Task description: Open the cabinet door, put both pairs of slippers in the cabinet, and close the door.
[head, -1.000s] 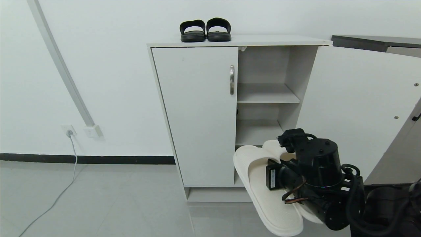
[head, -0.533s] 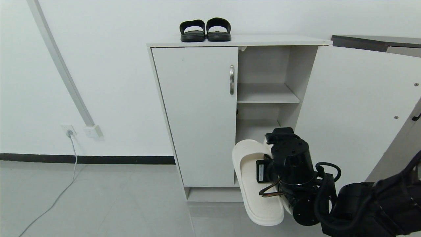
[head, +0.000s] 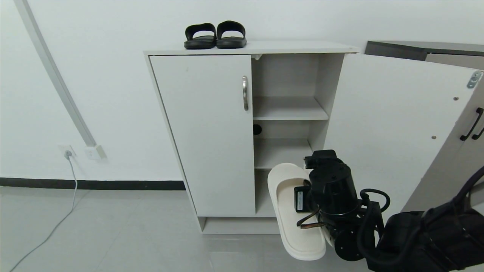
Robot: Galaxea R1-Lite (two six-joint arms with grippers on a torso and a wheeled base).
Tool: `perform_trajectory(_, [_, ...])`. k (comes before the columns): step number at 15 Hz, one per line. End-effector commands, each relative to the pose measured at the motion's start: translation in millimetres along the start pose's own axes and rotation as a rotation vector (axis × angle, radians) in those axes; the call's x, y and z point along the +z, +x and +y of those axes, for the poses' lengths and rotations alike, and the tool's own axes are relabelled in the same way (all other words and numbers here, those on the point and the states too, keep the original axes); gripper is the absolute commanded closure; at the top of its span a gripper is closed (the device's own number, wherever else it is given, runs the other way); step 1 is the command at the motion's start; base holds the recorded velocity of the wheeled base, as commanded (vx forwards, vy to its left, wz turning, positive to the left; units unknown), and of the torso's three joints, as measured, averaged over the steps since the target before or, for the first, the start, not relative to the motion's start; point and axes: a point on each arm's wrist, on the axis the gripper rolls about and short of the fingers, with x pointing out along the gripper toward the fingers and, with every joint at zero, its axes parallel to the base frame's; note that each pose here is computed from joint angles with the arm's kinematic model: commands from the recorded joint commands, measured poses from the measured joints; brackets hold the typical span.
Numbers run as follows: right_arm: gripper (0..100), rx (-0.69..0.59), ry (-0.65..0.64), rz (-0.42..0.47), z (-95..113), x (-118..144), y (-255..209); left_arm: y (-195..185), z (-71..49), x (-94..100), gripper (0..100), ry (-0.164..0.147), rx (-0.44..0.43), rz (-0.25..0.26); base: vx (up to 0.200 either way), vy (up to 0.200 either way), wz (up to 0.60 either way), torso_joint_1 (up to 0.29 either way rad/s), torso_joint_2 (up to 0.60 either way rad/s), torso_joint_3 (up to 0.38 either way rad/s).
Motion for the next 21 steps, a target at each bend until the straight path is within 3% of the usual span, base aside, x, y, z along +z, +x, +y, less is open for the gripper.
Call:
perform_trajectory(1, [100, 0.005, -0.011, 0.013, 1, -4, 2, 0, 0.0, 0.0, 100, -0.002, -0.001, 0.003, 0.000, 0.000, 0.00, 0.000, 0.00, 0.000])
perform_trajectory(7, [100, 0.121, 0.008, 0.008, 11, -5, 5, 0, 0.0, 0.0, 100, -0.002, 0.001, 0.003, 0.000, 0.000, 0.00, 0.000, 0.00, 0.000])
perform_trajectory(14, [100, 0.111, -0.034, 0.063, 16, -34, 15, 0, 0.0, 0.0, 100, -0.003, -0.001, 0.003, 0.000, 0.000, 0.00, 0.000, 0.00, 0.000])
perform_trajectory(21, [100, 0.106, -0.031, 0.050, 18, -53, 27, 0, 0.0, -0.1, 100, -0.002, -0.002, 0.004, 0.000, 0.000, 0.00, 0.000, 0.00, 0.000])
